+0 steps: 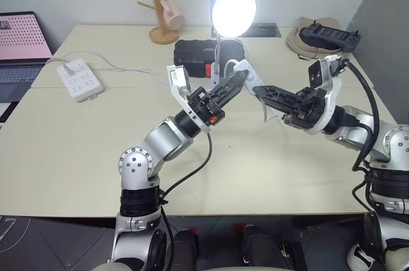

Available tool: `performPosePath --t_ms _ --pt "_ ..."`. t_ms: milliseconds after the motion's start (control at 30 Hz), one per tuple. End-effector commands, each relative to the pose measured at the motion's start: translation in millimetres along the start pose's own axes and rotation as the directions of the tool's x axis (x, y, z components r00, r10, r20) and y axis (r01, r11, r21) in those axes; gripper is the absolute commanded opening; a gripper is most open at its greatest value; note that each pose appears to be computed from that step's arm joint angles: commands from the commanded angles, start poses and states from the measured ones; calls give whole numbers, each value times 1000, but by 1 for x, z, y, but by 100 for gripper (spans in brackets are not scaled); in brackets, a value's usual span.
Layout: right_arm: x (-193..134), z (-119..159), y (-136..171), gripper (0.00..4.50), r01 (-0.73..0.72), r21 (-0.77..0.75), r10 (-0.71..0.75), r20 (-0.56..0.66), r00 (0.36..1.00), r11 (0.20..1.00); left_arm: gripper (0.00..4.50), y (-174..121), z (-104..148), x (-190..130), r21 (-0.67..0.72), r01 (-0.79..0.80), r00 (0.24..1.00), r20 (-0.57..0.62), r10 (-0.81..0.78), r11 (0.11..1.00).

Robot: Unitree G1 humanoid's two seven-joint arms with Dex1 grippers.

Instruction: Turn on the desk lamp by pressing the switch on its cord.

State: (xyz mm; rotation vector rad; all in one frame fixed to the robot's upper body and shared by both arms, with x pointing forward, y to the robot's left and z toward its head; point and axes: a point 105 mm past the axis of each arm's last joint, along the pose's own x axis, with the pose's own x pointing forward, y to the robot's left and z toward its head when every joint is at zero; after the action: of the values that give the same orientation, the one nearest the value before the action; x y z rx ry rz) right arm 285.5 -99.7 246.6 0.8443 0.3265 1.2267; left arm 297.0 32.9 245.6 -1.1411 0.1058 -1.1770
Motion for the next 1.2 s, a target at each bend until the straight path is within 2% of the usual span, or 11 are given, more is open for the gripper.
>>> performPosePath --t_ms 33,167,200,467,633,767,867,933,967,1067,1200 --pt "2 2 16 33 -50 -42 50 -6 999 998 49 -7 -2 1 28 19 1000 -16 -18 999" --pt "2 1 15 33 -47 -48 46 -18 999 998 49 -7 1 0 42 13 1000 -10 -13 999" --pt "2 1 15 33 -46 -48 45 -19 999 998 119 -9 1 0 37 25 1000 -9 -25 999" --pt "10 -1 4 33 -15 -85 11 -45 999 996 269 -8 5 -20 50 -19 999 -50 21 999" --pt "22 0 -8 33 9 -130 -16 -53 998 992 371 2 9 -57 154 -159 978 -110 177 975" --pt "29 -3 -22 33 60 -207 -79 -88 993 976 448 2 20 -78 318 -211 945 -177 276 924" --pt "34 -16 -47 33 151 -357 -219 -160 962 922 448 3 30 -91 513 -215 891 -246 382 831" --pt "43 -19 -57 33 163 -394 -246 -170 954 905 448 6 30 -102 655 -162 825 -320 465 738" --pt "48 -27 -67 33 170 -473 -301 -215 929 864 448 8 32 -110 726 -118 786 -348 511 677" --pt "52 -46 -103 33 141 -716 -478 -294 828 684 448 9 48 -115 792 -89 770 -330 546 604" --pt "57 -48 -131 33 103 -829 -567 -280 774 550 448 16 49 -121 830 -41 739 -350 576 557"
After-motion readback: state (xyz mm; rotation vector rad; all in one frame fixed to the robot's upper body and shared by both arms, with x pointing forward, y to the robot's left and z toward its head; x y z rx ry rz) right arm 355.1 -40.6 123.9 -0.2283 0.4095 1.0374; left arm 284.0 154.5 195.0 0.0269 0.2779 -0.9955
